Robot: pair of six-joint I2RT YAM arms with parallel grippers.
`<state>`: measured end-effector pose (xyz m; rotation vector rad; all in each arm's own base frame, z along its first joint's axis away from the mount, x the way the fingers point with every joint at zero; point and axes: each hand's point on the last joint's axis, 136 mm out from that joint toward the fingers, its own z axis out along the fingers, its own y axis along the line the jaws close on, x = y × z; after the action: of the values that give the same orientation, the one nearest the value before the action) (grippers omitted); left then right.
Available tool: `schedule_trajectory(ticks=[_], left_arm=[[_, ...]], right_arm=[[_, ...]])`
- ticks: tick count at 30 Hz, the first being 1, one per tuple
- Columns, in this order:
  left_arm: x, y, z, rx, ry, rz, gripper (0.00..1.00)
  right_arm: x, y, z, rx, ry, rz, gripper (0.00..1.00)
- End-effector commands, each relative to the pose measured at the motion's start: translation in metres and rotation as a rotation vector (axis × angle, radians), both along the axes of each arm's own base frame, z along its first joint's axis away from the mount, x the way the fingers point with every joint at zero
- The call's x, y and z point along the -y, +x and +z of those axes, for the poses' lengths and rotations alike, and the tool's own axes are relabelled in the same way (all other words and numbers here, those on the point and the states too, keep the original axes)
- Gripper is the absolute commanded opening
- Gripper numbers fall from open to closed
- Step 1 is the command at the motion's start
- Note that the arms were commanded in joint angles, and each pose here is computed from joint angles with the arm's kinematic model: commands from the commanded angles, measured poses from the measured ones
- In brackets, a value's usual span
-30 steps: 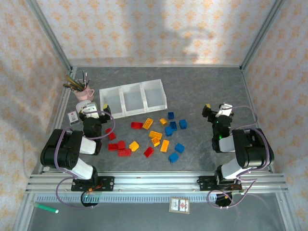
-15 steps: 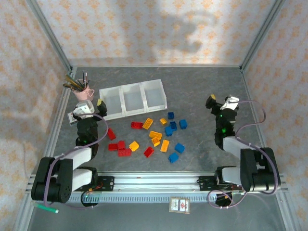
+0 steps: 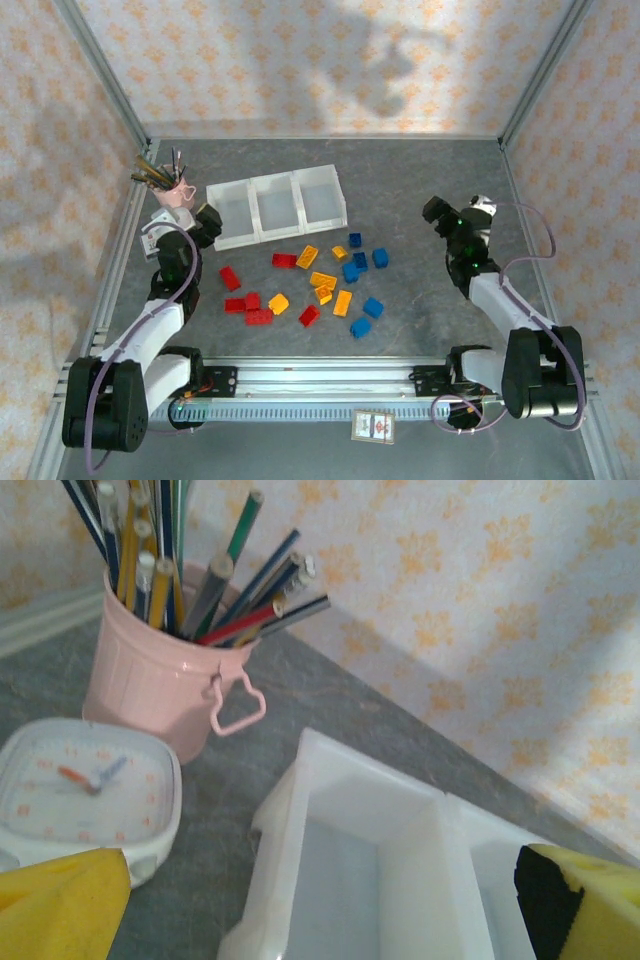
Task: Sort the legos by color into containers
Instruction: Move the lego to the center of the table.
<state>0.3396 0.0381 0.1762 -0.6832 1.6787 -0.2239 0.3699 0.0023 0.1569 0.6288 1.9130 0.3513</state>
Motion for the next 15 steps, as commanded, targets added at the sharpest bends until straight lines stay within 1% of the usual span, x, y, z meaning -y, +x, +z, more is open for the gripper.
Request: schedule_trajectory(ticks=[1,2,4,6,10,15], left_arm=[[0.014,-0.008,-0.002,-0.069,-0.074,-0.068,0.99],[0.018,-0.011,-0.003,-0.077,-0.08,-0.091,0.99],[0.031,-0.016,-0.006,-0.091,-0.135,-0.138,0.99],[0.044,-0.021,-0.01,-0.126,-0.148,-0.184,0.99],[0.075,-0.031,-0.021,-0.215,-0.118,-0.259,0.99],[0.111,-0.041,-0.032,-0.321,-0.106,-0.371,0.99]], right_arm=[[-0.021,-0.002,0.003,-0.055,0.034,0.068,1.0],[-0.028,-0.002,0.002,-0.072,0.032,0.095,1.0],[-0.045,-0.004,0.0,-0.109,0.02,0.15,1.0],[-0.058,-0.007,-0.003,-0.138,0.019,0.189,1.0],[-0.091,-0.019,-0.008,-0.185,0.023,0.302,1.0],[-0.138,-0.038,-0.023,-0.264,-0.026,0.444,1.0]])
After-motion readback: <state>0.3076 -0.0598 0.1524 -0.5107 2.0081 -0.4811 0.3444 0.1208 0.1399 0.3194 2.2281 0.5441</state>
